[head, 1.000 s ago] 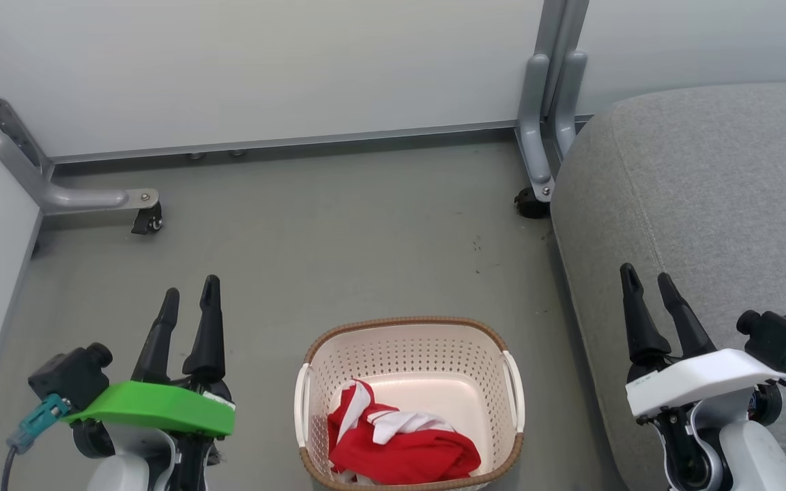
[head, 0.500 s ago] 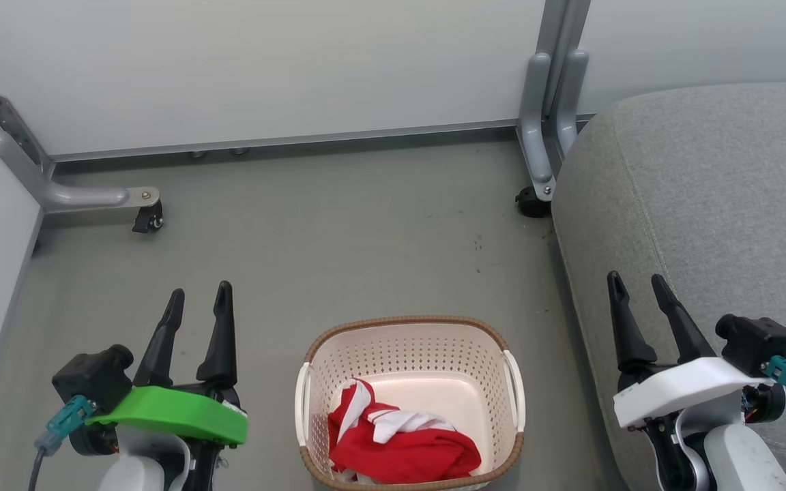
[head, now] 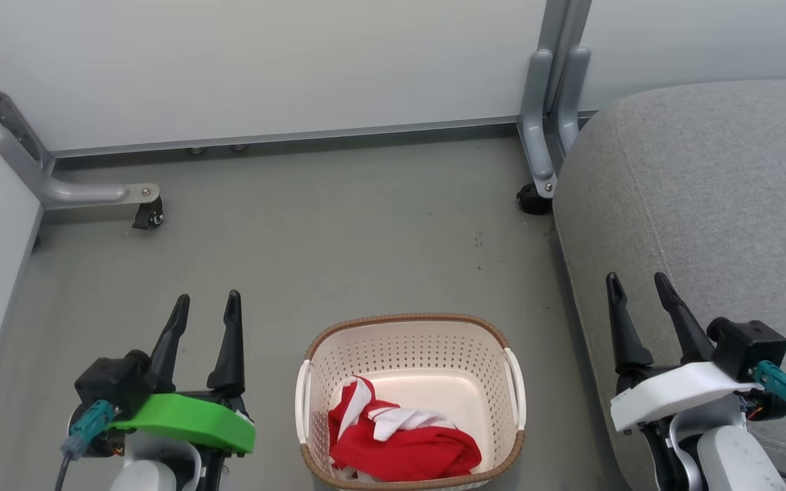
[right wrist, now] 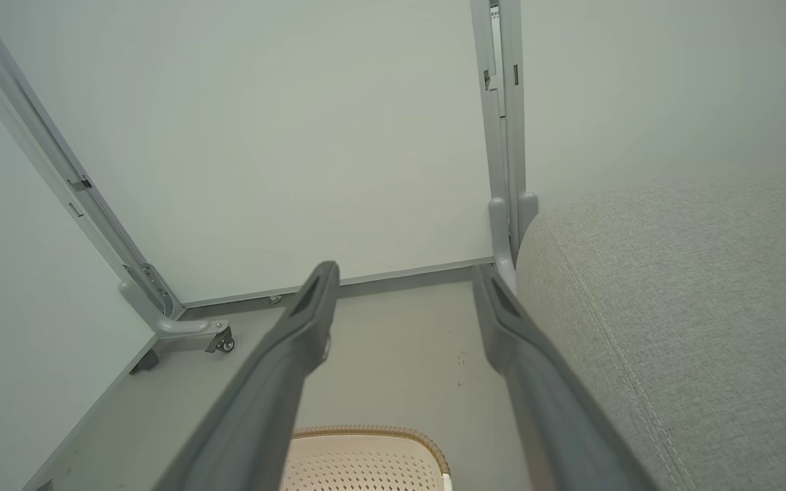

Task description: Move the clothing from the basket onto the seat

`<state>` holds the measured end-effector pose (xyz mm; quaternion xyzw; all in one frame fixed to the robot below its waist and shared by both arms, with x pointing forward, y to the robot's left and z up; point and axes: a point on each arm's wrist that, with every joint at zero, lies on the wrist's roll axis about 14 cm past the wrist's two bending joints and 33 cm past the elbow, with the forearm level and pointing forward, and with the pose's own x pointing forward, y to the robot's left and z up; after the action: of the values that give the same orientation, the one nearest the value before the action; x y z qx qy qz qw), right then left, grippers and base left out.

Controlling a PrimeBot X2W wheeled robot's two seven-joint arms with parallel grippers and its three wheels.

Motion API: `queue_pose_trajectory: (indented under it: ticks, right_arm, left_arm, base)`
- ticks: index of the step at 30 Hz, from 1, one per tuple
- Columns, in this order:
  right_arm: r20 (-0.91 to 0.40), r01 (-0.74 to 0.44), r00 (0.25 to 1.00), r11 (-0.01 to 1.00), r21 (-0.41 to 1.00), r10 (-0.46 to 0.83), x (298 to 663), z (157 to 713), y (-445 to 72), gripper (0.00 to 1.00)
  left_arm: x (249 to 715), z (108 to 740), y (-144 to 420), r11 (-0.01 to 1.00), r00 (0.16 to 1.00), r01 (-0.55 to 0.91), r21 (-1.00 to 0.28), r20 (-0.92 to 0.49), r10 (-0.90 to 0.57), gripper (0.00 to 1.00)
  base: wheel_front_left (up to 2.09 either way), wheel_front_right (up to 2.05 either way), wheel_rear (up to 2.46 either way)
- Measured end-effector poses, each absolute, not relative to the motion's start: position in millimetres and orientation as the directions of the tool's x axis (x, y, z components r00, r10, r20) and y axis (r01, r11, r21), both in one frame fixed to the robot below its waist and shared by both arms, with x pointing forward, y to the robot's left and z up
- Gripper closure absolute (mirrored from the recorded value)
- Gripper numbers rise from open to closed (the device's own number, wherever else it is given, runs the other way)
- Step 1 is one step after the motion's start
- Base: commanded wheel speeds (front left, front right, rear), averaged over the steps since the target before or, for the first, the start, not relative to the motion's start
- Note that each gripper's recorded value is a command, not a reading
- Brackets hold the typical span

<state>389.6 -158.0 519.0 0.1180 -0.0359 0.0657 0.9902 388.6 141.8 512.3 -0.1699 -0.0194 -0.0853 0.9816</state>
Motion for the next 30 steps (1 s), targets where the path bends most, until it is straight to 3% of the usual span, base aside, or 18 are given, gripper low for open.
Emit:
queue_pose_trajectory:
  ticks: [30]
  right_arm:
    - [0.078, -0.154, 0.986, 0.986, 0.067, 0.149, 385.8, 507.9, -150.1, 0.0]
  left_arm:
    - [386.3, 499.0, 141.1, 0.974, 0.983, 0.182, -0.134, 0.051, -0.177, 0.0]
  base:
    - [0.0, 0.0, 0.0]
